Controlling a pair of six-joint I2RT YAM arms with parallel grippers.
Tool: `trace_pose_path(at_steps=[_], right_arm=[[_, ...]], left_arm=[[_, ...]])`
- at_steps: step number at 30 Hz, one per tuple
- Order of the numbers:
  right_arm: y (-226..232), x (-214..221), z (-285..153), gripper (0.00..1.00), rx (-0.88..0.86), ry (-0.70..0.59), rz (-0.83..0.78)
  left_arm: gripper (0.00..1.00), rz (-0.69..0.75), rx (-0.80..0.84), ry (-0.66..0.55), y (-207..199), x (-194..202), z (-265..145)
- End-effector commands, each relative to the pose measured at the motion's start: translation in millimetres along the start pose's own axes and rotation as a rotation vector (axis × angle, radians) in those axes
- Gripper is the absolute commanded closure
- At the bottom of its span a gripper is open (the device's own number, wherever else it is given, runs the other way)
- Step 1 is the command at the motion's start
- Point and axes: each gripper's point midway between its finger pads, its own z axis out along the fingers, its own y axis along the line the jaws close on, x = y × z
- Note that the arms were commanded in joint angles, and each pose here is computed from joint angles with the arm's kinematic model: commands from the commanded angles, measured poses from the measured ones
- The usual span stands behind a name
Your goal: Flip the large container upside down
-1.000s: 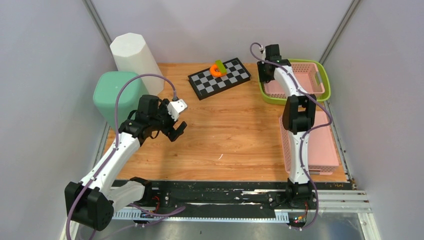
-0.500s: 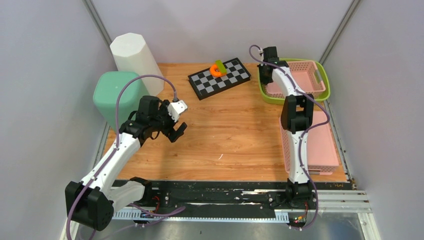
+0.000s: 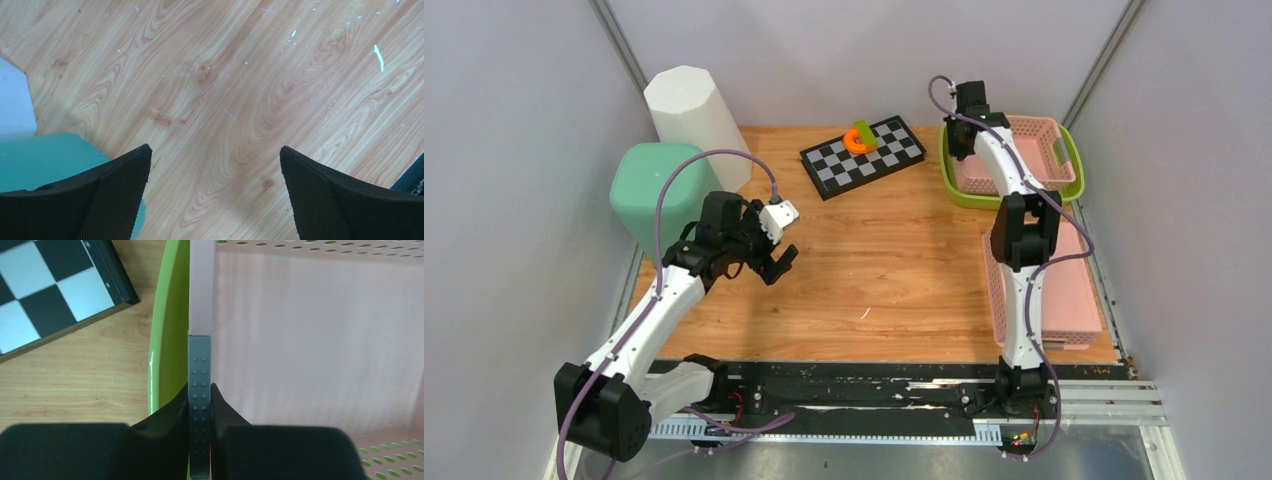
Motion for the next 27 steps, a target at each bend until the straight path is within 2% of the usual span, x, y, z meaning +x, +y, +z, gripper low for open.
trace_pose_path(at_steps=[1,15,27], right_arm=[[-2,-44,-59,0.97,0.018,-0.122,0.014],[2,-94,-165,0.97,-0.076,-0.309,0.045],[52,-85,-256,0.97,-0.383,-0.361,0.071]], left_arm=[[0.00,0.017,0.008,-0.027,-2,-3,-1],[0.00,0.021,0.018,-0.036,-4,-5,-3],[0.00,0.026,0.021,-0.047,-5,-7,-5]])
